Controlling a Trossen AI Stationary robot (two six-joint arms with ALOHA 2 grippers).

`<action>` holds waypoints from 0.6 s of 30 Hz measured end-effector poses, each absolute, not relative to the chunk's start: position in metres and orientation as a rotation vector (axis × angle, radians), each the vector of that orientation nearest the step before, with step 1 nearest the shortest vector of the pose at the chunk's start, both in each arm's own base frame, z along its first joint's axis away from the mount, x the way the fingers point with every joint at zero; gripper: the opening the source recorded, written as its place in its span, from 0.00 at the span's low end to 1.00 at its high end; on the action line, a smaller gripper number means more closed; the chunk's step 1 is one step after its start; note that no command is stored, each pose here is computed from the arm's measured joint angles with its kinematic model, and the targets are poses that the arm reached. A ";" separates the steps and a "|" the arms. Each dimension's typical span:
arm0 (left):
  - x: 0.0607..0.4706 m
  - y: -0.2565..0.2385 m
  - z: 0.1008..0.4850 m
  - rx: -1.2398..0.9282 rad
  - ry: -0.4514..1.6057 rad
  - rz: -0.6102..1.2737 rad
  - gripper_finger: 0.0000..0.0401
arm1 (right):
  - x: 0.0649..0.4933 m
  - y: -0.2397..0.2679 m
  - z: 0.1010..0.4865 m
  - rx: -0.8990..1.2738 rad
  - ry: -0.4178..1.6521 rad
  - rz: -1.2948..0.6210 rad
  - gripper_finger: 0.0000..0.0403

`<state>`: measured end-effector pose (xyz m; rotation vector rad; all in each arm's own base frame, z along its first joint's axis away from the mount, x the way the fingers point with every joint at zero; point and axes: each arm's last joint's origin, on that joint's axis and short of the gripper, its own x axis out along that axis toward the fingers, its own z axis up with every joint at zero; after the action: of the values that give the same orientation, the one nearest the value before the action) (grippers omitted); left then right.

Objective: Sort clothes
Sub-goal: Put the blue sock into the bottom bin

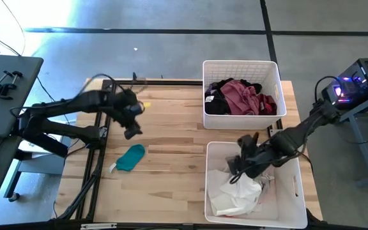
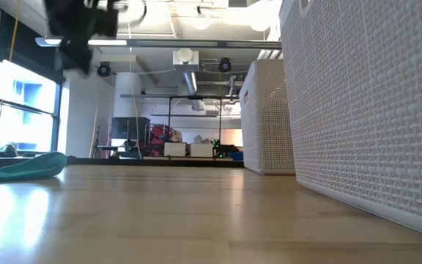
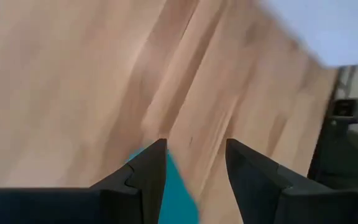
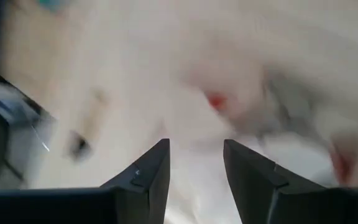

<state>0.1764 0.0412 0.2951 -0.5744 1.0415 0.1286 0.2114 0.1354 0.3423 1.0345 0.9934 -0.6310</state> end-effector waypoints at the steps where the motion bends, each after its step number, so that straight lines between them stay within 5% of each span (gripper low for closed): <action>1: 0.175 0.040 0.282 -0.626 1.085 0.152 0.38 | 0.213 0.134 0.349 1.005 0.924 -0.631 0.34; 8: 0.159 0.032 0.197 -0.818 1.311 0.307 0.38 | 0.217 0.124 0.372 0.832 0.551 -0.692 0.34; 18: 0.164 0.022 0.136 -0.559 1.321 0.326 0.35 | 0.222 0.115 0.371 0.826 0.558 -0.721 0.34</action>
<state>0.1643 0.0224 0.1361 -0.5591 1.3209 0.3256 0.2222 0.1147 0.3711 0.8261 0.5578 -0.7212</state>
